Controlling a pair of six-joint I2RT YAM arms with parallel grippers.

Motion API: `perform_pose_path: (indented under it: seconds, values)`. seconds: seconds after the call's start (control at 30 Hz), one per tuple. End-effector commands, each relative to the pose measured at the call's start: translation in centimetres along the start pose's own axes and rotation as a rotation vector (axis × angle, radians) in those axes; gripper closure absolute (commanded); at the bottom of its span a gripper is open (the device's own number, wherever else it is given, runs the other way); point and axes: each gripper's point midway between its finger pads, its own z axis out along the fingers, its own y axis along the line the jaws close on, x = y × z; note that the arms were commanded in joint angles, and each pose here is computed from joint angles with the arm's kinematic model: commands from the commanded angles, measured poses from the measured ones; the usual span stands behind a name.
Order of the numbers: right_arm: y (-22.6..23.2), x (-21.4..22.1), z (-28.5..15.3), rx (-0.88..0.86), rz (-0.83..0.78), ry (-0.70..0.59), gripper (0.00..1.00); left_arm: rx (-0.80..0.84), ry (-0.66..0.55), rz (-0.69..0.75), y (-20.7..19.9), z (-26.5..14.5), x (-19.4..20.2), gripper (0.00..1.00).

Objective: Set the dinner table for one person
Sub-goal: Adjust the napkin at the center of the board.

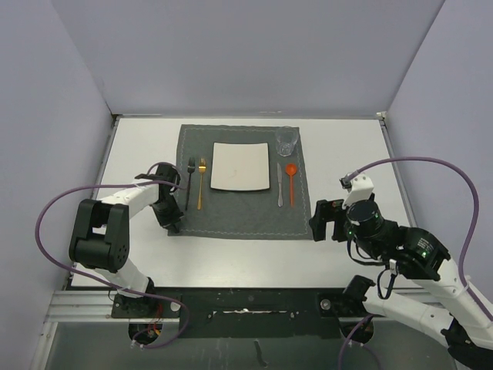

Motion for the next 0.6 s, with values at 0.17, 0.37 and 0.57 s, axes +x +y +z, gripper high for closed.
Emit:
perform_pose_path:
  seconds: [0.17, 0.37, 0.57]
  values:
    - [1.1, -1.3, 0.4, -0.014, 0.004, -0.013, 0.02, -0.028, -0.057, 0.023, 0.9, -1.0, -1.3, 1.0]
    - [1.2, -0.2, 1.6, 0.012, -0.022, 0.048, 0.02, 0.056, -0.059, 0.086, -1.2, -2.7, -0.9, 1.0]
    - [1.0, 3.3, 3.3, 0.071, -0.001, 0.173, 0.54, 0.123, -0.106, 0.127, -3.0, -5.8, -1.0, 1.0]
